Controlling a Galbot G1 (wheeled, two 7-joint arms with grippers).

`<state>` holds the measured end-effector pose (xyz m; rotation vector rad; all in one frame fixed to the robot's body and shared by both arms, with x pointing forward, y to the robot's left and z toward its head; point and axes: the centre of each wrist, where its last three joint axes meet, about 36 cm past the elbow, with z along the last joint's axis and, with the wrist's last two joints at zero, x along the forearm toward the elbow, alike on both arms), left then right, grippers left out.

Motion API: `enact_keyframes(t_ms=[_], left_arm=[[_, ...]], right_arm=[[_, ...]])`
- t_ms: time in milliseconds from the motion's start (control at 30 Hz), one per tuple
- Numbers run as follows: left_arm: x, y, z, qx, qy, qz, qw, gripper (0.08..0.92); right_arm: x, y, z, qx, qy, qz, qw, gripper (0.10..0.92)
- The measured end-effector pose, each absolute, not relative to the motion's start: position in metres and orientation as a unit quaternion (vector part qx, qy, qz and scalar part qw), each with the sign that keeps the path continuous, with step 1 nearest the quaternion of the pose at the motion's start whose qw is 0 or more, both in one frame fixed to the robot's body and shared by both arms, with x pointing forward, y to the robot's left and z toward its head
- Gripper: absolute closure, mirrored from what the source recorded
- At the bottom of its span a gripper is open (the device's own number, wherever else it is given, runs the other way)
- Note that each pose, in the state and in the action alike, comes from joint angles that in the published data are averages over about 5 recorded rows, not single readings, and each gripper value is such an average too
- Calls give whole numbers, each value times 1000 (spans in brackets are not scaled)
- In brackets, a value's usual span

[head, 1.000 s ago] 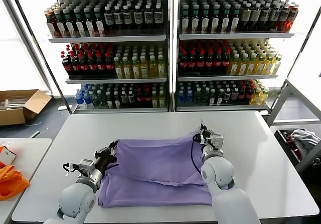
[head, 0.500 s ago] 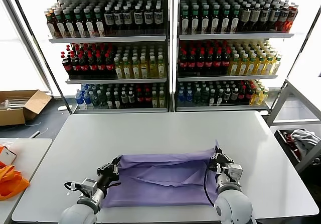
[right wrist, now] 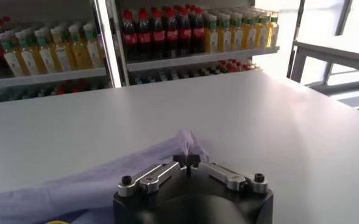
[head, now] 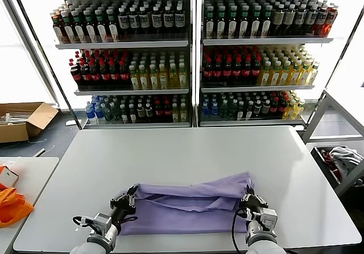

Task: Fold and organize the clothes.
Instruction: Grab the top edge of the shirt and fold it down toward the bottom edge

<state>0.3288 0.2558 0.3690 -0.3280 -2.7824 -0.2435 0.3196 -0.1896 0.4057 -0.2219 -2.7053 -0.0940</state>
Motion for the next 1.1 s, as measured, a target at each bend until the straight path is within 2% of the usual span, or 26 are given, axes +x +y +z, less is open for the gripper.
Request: enact_keyframes(t_ms=[333, 433, 533, 667, 933, 1100], left_arm=[[320, 259, 370, -107, -975, -120, 154, 910], [317, 258, 371, -106, -974, -131, 151, 858], [313, 255, 373, -106, -973, -139, 150, 774], [308, 251, 376, -104, -972, -149, 151, 653], [303, 250, 379, -82, -969, -165, 166, 427], [303, 246, 385, -65, -972, -157, 163, 280]], right_arm=[[307, -185, 391, -80, -971, -21, 222, 911], [305, -184, 387, -80, -971, -14, 225, 908], [304, -183, 385, -79, -971, -7, 227, 871], [302, -182, 384, -78, -971, 2, 228, 789], [302, -187, 387, -84, -971, 27, 223, 560], [301, -193, 394, -87, -972, 35, 216, 412]])
